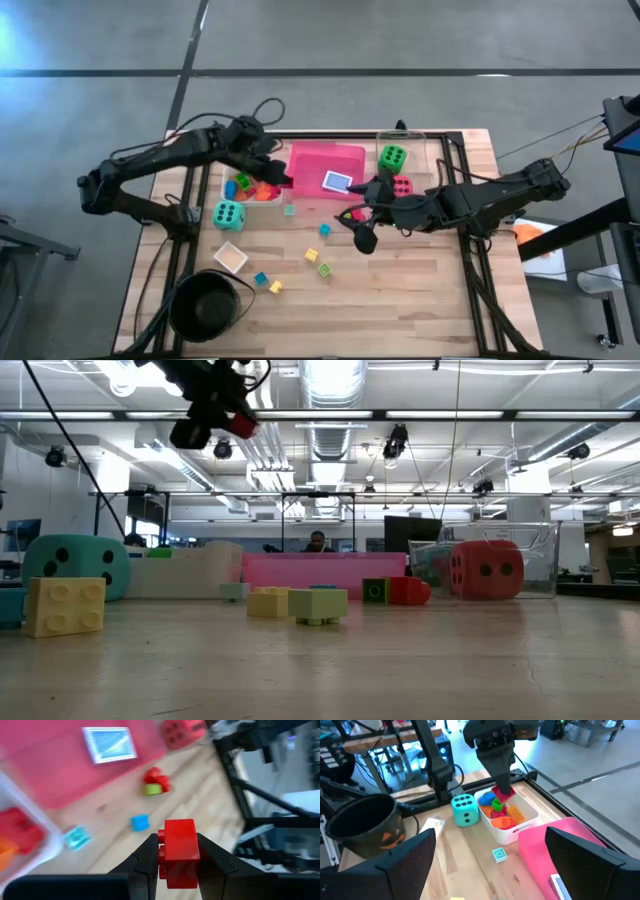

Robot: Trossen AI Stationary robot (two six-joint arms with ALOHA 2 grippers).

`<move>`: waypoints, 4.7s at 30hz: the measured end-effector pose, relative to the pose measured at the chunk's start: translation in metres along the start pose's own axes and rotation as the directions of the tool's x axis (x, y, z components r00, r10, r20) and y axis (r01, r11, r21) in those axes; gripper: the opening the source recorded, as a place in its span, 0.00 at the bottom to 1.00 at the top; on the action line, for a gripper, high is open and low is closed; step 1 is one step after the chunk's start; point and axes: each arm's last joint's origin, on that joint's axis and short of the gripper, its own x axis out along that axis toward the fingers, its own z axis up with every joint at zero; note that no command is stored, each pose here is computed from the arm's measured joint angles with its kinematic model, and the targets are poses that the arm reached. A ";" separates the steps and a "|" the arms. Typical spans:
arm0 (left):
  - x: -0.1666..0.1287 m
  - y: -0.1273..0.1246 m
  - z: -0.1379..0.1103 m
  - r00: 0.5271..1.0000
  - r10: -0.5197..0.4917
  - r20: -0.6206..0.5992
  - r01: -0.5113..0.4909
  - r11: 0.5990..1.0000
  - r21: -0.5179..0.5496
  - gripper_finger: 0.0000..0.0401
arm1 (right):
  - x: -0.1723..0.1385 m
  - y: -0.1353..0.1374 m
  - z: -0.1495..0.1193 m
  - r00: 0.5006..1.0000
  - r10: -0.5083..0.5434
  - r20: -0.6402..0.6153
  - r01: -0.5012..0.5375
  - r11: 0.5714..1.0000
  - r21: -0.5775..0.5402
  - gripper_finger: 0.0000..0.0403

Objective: Pick & Place Toys
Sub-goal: Put the red game piece into the white bin, then put the blue dice into the transparent bin bin

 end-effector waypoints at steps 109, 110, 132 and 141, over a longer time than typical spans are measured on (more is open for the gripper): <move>0.089 0.120 0.010 0.683 0.697 -0.218 -0.724 0.686 -0.074 0.23 | -0.029 -0.078 -0.027 0.933 0.298 0.202 -0.329 0.934 0.142 0.92; 0.089 0.120 0.009 0.683 0.697 -0.218 -0.724 0.686 -0.074 0.23 | -0.029 -0.078 -0.027 0.933 0.298 0.202 -0.329 0.934 0.142 0.92; 0.085 0.115 0.011 0.693 0.677 -0.247 -0.703 0.711 -0.022 0.70 | -0.029 -0.078 -0.027 0.934 0.297 0.200 -0.327 0.935 0.139 0.92; 0.063 0.087 0.026 0.676 0.684 -0.272 -0.712 0.702 -0.006 0.82 | -0.029 -0.078 -0.027 0.934 0.297 0.200 -0.327 0.934 0.142 0.92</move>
